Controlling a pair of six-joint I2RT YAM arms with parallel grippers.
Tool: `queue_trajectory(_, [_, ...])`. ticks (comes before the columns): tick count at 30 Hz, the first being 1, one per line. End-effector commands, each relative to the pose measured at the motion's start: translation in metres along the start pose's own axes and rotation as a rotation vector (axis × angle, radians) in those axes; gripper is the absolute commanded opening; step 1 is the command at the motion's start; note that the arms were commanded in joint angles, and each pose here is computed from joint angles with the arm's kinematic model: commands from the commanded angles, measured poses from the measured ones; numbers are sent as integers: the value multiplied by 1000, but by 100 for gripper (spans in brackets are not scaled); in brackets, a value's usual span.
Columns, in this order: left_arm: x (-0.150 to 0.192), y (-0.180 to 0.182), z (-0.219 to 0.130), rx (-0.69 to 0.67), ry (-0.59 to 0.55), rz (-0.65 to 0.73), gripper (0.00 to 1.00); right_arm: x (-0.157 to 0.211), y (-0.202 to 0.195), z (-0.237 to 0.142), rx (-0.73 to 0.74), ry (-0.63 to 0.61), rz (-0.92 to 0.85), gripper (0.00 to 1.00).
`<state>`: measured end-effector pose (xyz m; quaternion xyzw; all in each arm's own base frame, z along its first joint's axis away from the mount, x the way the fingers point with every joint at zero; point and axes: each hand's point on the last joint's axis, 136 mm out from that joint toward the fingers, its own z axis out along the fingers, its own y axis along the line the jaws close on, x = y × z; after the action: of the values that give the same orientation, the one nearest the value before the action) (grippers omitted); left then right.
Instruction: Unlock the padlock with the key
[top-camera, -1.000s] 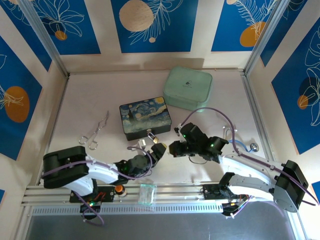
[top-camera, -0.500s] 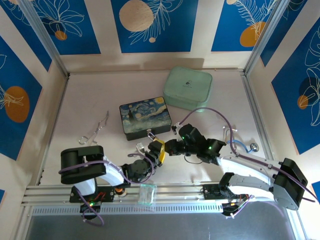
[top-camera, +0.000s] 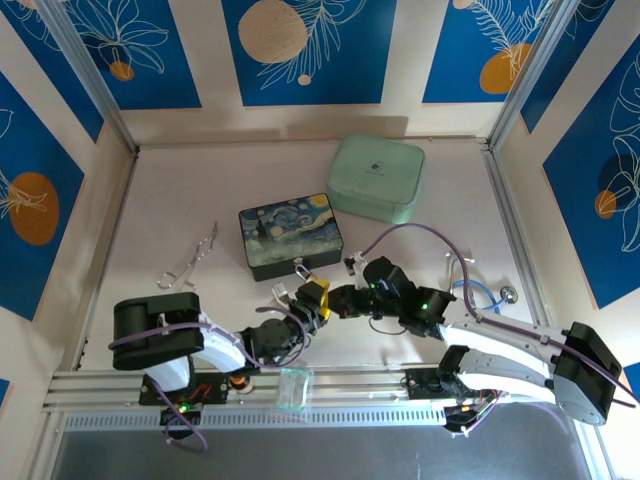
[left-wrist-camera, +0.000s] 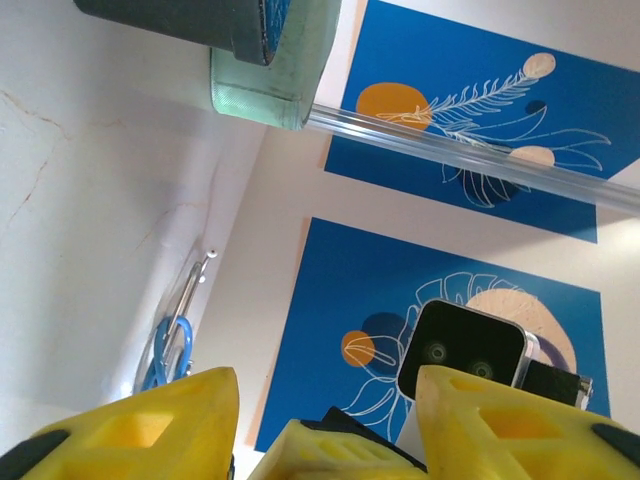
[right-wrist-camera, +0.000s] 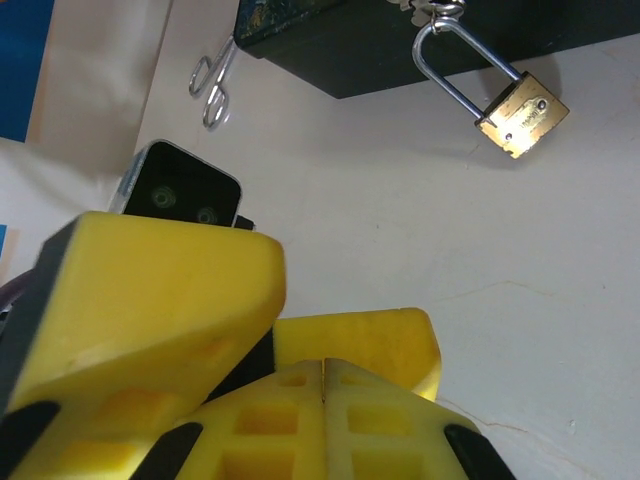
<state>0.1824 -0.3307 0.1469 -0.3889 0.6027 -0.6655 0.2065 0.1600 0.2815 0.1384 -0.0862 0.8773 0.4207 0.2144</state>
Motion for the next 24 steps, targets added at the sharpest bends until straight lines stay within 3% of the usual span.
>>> queue_trajectory(1, [4, -6, -2, 25, 13, -19, 45, -1, 8, -3, -39, -17, -5, 1])
queue_trajectory(4, [2, -2, -2, 15, 9, -22, 47, -5, 11, -8, -51, -37, -12, 1])
queue_trajectory(6, [3, 0, -2, 10, 13, -22, 56, -8, 13, -10, -54, -51, -29, 1])
queue_trajectory(15, [7, -1, 0, 12, 27, -40, 62, -17, 19, -8, -82, -56, -54, 1])
queue_trajectory(24, [6, -5, -3, 20, 26, -54, 77, -30, 28, -8, -108, -113, -43, 1])
